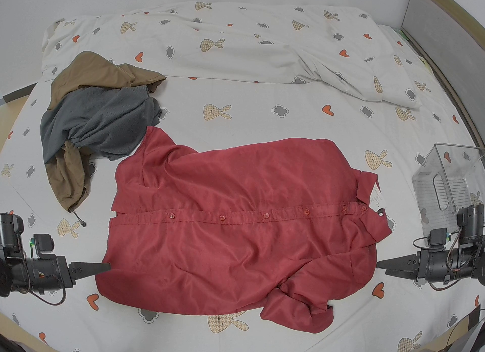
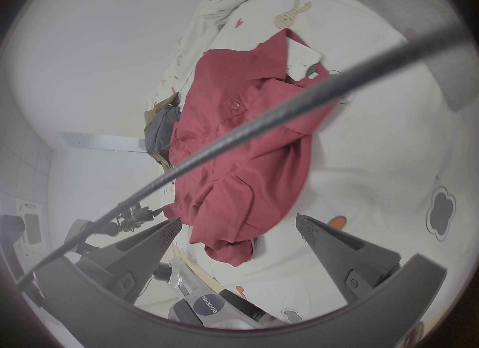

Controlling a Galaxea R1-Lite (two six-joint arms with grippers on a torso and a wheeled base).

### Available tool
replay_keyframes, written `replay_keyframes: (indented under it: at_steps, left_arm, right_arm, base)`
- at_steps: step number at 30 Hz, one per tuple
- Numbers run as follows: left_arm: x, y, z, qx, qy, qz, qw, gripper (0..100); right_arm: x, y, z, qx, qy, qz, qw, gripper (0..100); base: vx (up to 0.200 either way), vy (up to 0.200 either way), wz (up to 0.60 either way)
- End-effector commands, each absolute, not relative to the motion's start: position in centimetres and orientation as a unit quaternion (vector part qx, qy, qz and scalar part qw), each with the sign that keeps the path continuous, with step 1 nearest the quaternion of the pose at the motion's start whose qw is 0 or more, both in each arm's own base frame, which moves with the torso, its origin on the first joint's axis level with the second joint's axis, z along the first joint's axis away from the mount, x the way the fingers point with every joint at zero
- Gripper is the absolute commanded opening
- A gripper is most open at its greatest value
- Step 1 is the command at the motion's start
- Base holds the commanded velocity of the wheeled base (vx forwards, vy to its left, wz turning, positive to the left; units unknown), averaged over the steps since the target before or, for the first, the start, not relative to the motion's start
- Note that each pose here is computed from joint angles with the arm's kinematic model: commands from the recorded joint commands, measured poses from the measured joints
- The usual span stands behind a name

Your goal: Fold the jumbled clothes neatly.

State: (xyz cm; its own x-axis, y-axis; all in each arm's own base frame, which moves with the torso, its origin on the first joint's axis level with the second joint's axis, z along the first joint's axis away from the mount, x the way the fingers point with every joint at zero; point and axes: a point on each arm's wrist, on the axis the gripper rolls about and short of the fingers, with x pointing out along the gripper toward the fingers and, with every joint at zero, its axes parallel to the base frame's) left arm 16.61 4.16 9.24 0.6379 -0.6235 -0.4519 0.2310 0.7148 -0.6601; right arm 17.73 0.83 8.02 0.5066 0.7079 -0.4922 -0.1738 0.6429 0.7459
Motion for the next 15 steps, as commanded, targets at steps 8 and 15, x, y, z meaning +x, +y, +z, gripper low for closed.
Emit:
replay_keyframes:
  at_steps: [8, 15]
  left_arm:
    - [20.1, 4.2, 16.4, -0.279, 0.305, -0.257, 0.874, 100]
    - [20.2, 5.3, 18.6, -0.264, 0.290, -0.188, 0.901, 100]
  right_arm:
    - [22.3, 8.9, 9.3, 0.200, 0.425, 0.175, 0.865, 100]
    - [23.8, 11.1, 10.6, 0.189, 0.428, 0.164, 0.869, 100]
  base:
    - [0.000, 0.000, 0.00]
    - [0.000, 0.000, 0.00]
